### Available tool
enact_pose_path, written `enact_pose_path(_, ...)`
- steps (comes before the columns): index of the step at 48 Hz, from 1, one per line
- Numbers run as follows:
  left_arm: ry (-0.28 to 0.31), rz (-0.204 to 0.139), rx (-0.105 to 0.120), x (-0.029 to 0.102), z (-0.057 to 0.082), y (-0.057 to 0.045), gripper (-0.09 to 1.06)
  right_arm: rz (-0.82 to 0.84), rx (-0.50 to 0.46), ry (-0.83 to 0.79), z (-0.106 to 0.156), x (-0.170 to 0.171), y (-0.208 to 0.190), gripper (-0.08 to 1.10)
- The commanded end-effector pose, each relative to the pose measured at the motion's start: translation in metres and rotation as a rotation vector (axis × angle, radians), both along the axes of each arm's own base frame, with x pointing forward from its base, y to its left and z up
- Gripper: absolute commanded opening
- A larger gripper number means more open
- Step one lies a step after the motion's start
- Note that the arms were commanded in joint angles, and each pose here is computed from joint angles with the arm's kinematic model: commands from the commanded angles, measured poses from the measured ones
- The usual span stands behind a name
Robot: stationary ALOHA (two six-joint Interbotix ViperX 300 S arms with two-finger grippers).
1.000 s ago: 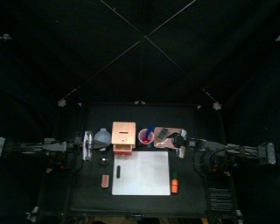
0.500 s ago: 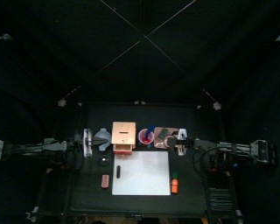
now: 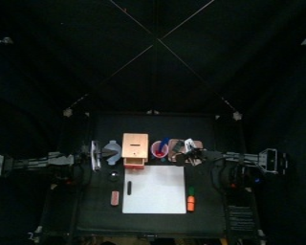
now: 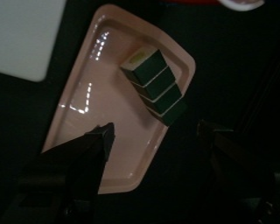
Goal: Place sushi on board then cut the sushi with the knife then place the pieces on the plate
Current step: Place the sushi on the board
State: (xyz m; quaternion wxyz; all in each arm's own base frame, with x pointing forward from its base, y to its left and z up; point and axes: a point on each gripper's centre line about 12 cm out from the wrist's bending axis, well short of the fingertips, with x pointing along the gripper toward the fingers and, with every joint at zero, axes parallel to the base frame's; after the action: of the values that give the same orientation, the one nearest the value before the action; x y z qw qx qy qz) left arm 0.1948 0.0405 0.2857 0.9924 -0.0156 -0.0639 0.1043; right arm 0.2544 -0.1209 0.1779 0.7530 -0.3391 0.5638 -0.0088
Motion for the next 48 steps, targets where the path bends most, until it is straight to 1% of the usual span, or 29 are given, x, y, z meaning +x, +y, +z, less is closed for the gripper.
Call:
enact_pose_path(1, -0.019, 0.019, -0.034, 0.0, 0.003, 0.003, 0.02, 0.054, -0.038, -0.003, 0.0, 0.004, -0.015, 1.04)
enact_pose_path(4, -0.019, 0.029, -0.055, -0.001, -0.001, 0.005, 0.02, 0.094, -0.052, 0.028, -0.007, 0.004, -0.021, 1.04)
enact_pose_path(9, -0.024, 0.051, -0.072, -0.003, -0.005, 0.009, 0.02, 0.129, -0.055, 0.059, -0.015, 0.005, -0.03, 1.04)
enact_pose_path(12, -0.024, 0.063, -0.078, -0.004, -0.008, 0.011, 0.02, 0.15, -0.056, 0.071, -0.018, 0.007, -0.034, 1.04)
enact_pose_path(19, -0.023, 0.089, -0.087, -0.007, -0.013, 0.015, 0.02, 0.172, -0.031, 0.087, -0.025, 0.015, -0.044, 1.04)
enact_pose_path(25, -0.018, 0.103, -0.092, -0.008, -0.015, 0.017, 0.02, 0.186, -0.003, 0.094, -0.03, 0.023, -0.048, 1.04)
enact_pose_path(26, -0.016, 0.106, -0.097, -0.009, -0.016, 0.018, 0.02, 0.188, 0.002, 0.096, -0.031, 0.024, -0.048, 1.03)
enact_pose_path(27, -0.017, 0.107, -0.094, -0.009, -0.016, 0.018, 0.02, 0.193, 0.006, 0.099, -0.032, 0.026, -0.049, 1.03)
enact_pose_path(35, -0.009, 0.129, -0.096, -0.011, -0.02, 0.022, 0.02, 0.213, 0.027, 0.106, -0.04, 0.032, -0.05, 1.03)
enact_pose_path(36, -0.007, 0.131, -0.099, -0.011, -0.02, 0.022, 0.02, 0.212, 0.028, 0.106, -0.04, 0.032, -0.051, 1.03)
enact_pose_path(37, -0.006, 0.132, -0.096, -0.011, -0.021, 0.022, 0.02, 0.215, 0.026, 0.107, -0.041, 0.033, -0.052, 1.03)
enact_pose_path(41, -0.001, 0.14, -0.101, -0.012, -0.023, 0.024, 0.02, 0.21, 0.032, 0.115, -0.044, 0.033, -0.054, 1.03)
enact_pose_path(45, 0.007, 0.14, -0.1, -0.013, -0.026, 0.023, 0.02, 0.203, 0.046, 0.131, -0.05, 0.034, -0.056, 1.03)
enact_pose_path(48, 0.01, 0.141, -0.106, -0.013, -0.028, 0.023, 0.02, 0.201, 0.058, 0.147, -0.054, 0.034, -0.056, 1.03)
